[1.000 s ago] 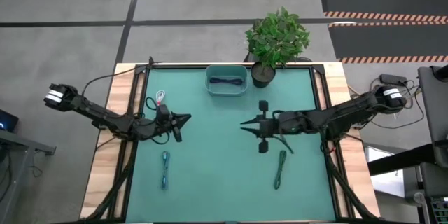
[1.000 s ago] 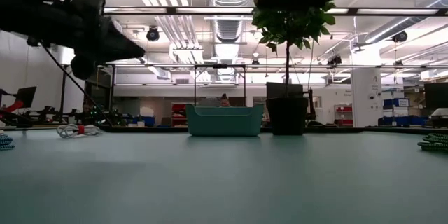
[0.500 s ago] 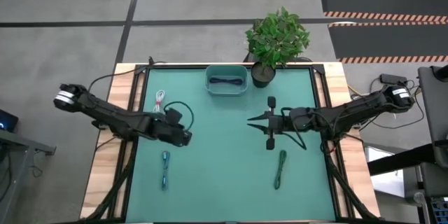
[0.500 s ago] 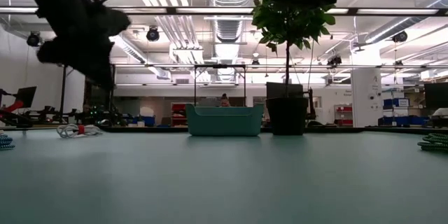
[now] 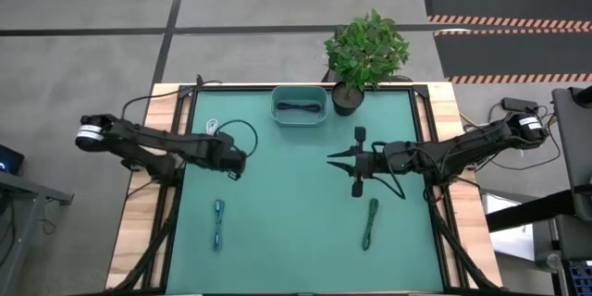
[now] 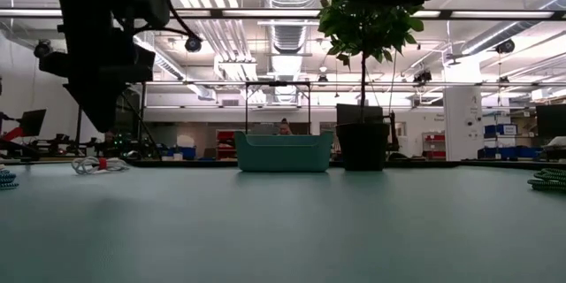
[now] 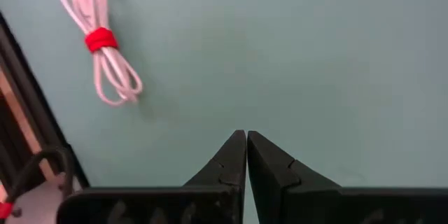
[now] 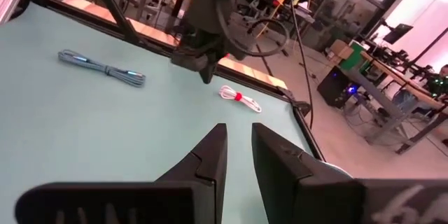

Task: Pick and place USB-C Cables
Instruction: Put the white charger cable into the green bin

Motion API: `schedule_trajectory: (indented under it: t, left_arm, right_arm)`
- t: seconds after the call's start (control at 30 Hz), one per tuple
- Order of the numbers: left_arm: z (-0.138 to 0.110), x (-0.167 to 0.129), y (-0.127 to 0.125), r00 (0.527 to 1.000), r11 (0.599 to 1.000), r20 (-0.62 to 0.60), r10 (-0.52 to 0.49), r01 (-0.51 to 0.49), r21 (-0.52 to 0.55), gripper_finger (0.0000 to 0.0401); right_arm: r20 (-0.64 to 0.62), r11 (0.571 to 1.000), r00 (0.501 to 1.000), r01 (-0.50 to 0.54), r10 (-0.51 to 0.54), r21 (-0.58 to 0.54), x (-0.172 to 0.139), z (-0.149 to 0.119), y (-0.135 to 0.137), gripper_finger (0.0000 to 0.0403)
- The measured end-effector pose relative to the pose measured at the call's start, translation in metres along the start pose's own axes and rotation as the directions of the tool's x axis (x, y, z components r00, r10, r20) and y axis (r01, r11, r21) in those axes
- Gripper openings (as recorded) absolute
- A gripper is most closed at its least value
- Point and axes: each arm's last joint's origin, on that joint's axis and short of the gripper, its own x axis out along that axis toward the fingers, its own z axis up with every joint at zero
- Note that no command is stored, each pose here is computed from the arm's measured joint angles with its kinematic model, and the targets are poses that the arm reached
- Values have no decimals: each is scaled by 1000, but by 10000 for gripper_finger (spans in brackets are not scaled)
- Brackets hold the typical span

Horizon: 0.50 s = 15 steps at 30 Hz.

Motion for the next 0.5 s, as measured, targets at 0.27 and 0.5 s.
schedule_trajectory:
  t: [0.27, 0.5]
  left_arm:
    - [21, 10, 26, 999, 997, -15, 35, -36, -66, 0]
    - [33, 21, 45, 996, 994, -76, 57, -63, -85, 0]
  right_arm:
    - [19, 1000, 1000, 7, -7, 3, -1, 2, -1, 59]
    - [12, 1000, 1000, 5, -5, -1, -1, 1, -1, 59]
